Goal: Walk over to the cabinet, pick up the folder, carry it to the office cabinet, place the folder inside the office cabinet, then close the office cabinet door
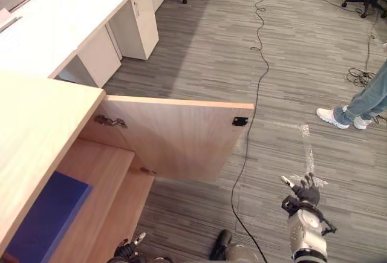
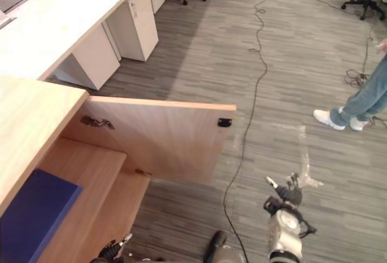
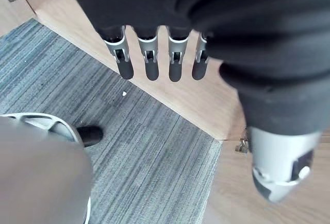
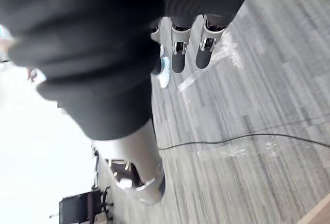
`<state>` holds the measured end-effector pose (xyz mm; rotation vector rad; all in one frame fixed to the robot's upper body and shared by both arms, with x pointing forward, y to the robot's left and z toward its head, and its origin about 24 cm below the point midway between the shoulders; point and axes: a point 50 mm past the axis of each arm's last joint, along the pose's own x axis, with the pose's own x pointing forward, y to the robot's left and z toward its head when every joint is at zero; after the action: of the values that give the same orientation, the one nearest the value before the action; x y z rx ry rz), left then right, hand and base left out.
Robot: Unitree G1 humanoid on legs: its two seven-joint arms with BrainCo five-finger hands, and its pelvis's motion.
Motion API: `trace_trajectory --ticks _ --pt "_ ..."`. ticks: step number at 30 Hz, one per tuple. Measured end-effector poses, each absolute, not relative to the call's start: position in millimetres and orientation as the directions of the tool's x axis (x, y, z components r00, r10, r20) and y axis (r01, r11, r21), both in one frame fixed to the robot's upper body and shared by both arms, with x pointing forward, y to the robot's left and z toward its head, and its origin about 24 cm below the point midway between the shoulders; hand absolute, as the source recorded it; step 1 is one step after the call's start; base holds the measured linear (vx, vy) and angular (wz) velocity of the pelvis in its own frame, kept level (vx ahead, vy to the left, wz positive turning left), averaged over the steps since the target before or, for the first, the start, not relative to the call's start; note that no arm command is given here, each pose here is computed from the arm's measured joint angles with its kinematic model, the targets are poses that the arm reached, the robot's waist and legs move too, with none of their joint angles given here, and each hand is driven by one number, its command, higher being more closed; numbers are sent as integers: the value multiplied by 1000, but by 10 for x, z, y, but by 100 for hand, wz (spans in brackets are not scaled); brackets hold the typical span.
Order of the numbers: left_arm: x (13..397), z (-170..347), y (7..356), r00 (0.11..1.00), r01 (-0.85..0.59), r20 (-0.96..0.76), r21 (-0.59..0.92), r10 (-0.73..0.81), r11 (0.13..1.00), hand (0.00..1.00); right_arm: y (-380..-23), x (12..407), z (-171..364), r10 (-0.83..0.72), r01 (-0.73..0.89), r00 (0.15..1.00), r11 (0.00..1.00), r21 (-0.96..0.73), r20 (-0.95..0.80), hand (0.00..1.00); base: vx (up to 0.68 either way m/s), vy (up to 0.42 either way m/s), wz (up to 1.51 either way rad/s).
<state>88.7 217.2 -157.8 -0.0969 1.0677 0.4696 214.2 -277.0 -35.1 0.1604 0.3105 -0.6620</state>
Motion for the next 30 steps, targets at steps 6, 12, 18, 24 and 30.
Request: trace_trajectory --ticks 6,12,18,24,30 --pt "940 -1552 2158 432 -368 -849 143 305 919 0 -2753 2628 103 -460 469 872 883 14 -166 0 -8 16 20" --pt "936 -1547 2177 441 -336 -848 148 294 930 0 -2510 3167 527 -260 255 964 963 -83 -52 0 -55 -39 16" --pt "736 -1578 2215 400 -326 -866 172 300 930 0 -2229 3401 640 -74 61 995 979 -192 -62 0 -82 -44 12" --pt "564 -1605 2232 362 -317 -884 184 297 931 0 -2212 3442 668 43 -77 993 944 -321 -115 0 -115 -64 0" --pt "559 -1605 2242 369 -275 -889 175 272 945 0 -2080 3349 644 300 -429 903 673 -602 -307 0 -108 -66 -3"
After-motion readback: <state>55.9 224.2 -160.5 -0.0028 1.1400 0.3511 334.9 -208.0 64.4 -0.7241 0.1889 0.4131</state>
